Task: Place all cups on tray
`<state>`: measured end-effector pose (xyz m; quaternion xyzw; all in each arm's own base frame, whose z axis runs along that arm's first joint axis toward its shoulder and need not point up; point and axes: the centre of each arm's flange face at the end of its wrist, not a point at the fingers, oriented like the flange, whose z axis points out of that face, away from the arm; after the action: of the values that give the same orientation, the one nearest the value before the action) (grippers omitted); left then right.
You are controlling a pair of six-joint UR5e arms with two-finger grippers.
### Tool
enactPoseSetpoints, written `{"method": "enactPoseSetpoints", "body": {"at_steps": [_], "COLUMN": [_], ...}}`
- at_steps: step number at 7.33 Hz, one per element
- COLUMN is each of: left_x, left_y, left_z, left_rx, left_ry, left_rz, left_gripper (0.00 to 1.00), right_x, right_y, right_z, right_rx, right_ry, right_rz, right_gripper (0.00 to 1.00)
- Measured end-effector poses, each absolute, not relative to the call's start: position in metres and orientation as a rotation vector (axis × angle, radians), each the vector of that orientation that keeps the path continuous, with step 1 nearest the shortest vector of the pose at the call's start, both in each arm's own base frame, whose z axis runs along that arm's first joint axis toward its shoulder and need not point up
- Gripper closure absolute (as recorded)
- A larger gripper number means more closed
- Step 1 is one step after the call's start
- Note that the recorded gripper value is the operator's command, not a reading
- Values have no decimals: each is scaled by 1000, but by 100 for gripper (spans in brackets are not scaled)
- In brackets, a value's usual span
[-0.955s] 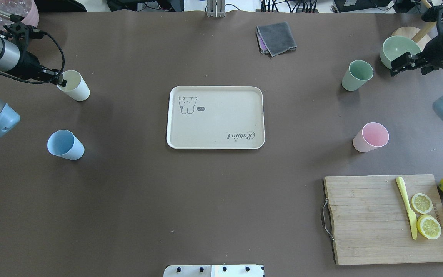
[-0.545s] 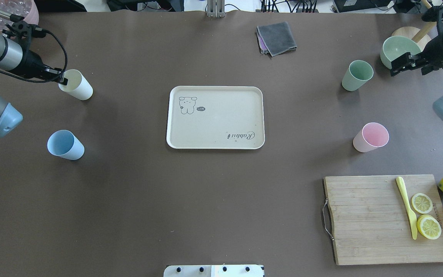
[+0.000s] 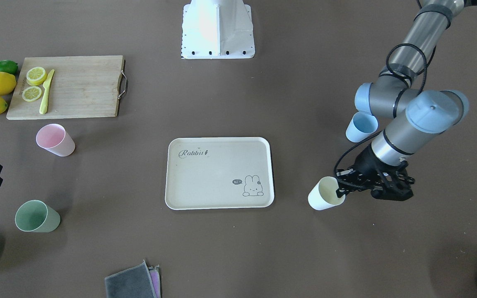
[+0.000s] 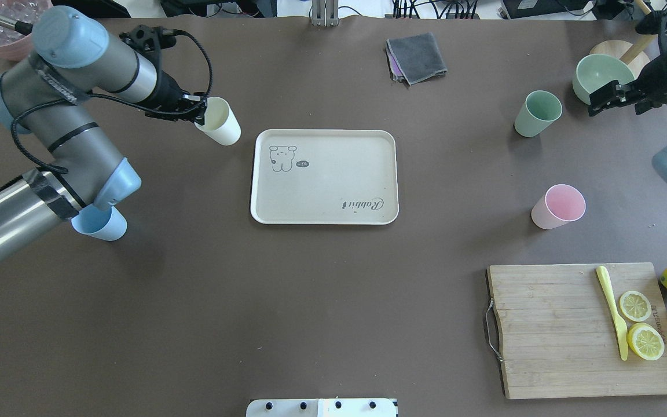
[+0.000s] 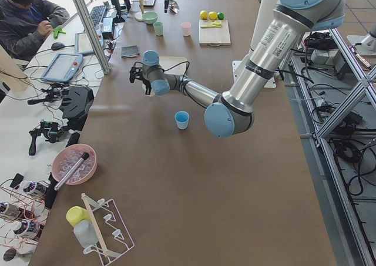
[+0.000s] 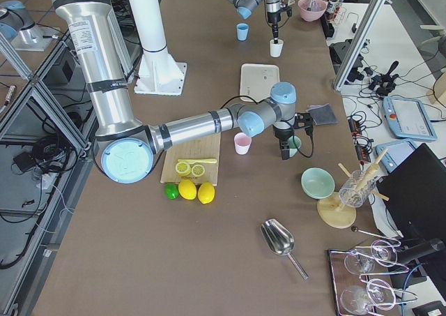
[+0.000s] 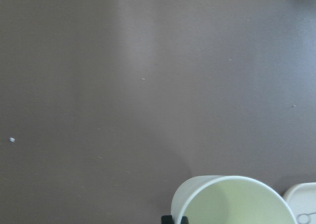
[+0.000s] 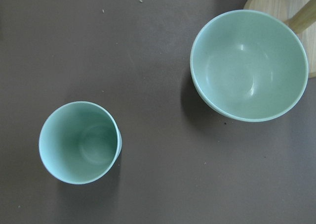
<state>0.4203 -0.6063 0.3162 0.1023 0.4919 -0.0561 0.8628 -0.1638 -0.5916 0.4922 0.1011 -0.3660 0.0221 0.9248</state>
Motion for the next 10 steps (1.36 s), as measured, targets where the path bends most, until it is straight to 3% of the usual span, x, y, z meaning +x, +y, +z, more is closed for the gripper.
{"method": "enactPoseSetpoints", "body": {"at_steps": [2,7,8,9,10], "left_x": [479,505,507,510,515], "left_y": [-578,-579,-580,-578,-575], "left_z": [260,235,233,234,235], "left_rx": [202,196,196,196,202], "left_ry": [1016,951,929,918,909], "left_rz": [-141,-171,-177,-178,-176], "left_gripper": [100,100,43,3,2], "right_x": [-168,-174,-175,-175,-176], "right_y": [-590,-592,-591,-591,-591], "right_z": [493,490,491,491,491], "right_rx": [200,196,195,194,194], "right_ry": [-752,-756,-755,-755,-755], "right_rz": [47,47,47,46,46], "right_gripper": [0,0,0,0,0]}}
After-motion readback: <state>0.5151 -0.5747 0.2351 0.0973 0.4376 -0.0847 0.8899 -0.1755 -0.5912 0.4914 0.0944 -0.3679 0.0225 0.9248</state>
